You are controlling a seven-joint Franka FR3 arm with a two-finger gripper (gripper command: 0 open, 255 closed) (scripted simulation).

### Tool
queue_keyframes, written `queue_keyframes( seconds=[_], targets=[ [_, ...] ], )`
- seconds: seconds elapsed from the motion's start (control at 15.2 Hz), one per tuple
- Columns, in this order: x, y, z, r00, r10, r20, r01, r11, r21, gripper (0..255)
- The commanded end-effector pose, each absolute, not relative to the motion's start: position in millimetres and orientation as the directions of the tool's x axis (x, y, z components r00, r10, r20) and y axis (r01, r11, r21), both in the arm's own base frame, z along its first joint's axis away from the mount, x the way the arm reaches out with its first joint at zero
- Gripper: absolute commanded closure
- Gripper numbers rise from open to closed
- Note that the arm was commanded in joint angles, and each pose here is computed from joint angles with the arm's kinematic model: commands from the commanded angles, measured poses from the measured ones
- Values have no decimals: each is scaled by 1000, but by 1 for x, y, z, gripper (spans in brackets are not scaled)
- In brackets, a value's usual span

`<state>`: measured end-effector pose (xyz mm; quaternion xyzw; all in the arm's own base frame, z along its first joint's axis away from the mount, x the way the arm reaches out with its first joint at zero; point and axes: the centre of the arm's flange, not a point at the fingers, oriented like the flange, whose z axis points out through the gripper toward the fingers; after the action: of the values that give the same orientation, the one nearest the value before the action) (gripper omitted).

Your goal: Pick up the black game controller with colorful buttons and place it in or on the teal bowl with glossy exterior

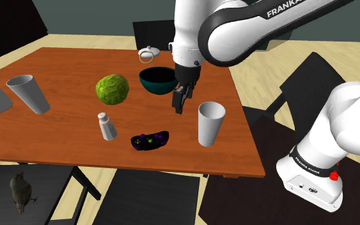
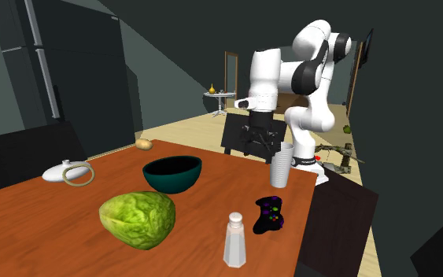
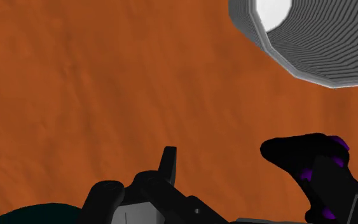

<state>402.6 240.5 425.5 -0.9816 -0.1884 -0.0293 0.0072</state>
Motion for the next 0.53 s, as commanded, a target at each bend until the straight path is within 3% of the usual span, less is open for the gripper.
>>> queue_keyframes(
  seconds=[0.0, 0.46],
  targets=[
    [406, 264, 415, 905, 417, 79, 418, -908, 8, 0],
    [413, 346, 377, 811, 570, 130, 569, -821, 55, 0]
  ],
)
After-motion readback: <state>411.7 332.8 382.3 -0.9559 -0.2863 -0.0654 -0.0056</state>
